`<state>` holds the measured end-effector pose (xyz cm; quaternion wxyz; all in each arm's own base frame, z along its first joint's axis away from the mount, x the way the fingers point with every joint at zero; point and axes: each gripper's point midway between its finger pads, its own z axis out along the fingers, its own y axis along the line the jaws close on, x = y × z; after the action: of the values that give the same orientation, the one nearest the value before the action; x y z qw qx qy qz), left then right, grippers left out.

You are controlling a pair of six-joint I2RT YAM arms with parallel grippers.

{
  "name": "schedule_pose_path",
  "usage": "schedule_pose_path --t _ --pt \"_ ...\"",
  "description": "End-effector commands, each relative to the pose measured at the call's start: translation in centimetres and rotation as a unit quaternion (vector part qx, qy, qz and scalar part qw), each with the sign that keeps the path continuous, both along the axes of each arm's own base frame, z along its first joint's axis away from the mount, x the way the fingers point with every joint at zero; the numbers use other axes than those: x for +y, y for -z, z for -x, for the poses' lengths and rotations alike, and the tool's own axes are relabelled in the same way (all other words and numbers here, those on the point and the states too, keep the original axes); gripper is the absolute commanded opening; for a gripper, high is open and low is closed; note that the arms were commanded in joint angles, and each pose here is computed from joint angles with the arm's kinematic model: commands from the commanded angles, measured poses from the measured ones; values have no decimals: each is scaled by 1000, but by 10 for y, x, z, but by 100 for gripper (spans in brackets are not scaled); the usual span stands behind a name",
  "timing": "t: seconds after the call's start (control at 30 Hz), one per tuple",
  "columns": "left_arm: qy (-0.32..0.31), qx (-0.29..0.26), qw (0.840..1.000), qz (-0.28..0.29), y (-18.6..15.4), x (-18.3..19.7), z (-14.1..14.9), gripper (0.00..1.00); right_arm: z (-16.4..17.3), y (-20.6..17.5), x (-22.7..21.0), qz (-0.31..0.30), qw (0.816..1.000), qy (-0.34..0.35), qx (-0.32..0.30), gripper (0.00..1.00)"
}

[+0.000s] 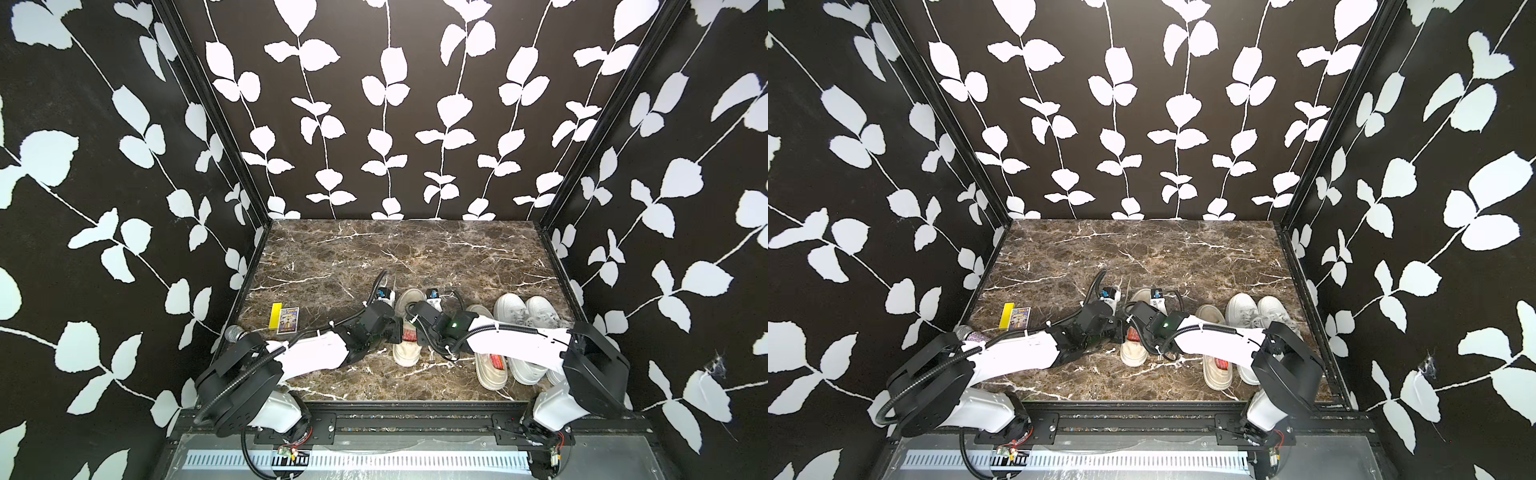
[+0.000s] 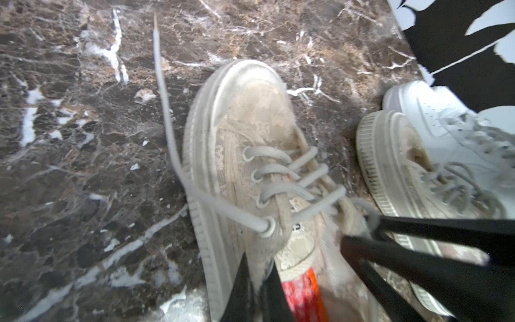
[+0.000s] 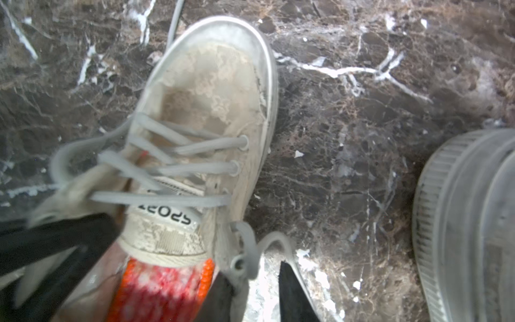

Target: Remove the insole from the shoe

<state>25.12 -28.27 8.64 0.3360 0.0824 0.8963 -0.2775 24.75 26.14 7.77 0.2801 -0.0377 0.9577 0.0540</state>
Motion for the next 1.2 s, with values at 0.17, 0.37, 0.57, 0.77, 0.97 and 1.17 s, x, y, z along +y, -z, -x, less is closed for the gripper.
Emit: schedule_pose_path --t 0.17,0.37,0.57,0.77,0.97,1.17 --pt "-56 -23 998 -6 -6 26 -7 0 -3 15 -62 55 995 78 16 9" --pt "-68 -2 998 -4 10 34 -2 0 -1 31 -70 39 994 96 34 8" --pt "-31 5 999 3 7 16 -2 0 -9 17 -31 13 1000 2 20 17" --pt "-10 -9 1000 1 -5 9 -3 22 -14 -14 -11 15 996 -87 -17 38" --pt "-5 -29 999 -17 -14 16 -3 36 -9 -41 0 33 982 -175 -60 50" --pt "-9 -29 999 -22 -10 18 -4 39 2 -57 26 35 958 -264 -108 50"
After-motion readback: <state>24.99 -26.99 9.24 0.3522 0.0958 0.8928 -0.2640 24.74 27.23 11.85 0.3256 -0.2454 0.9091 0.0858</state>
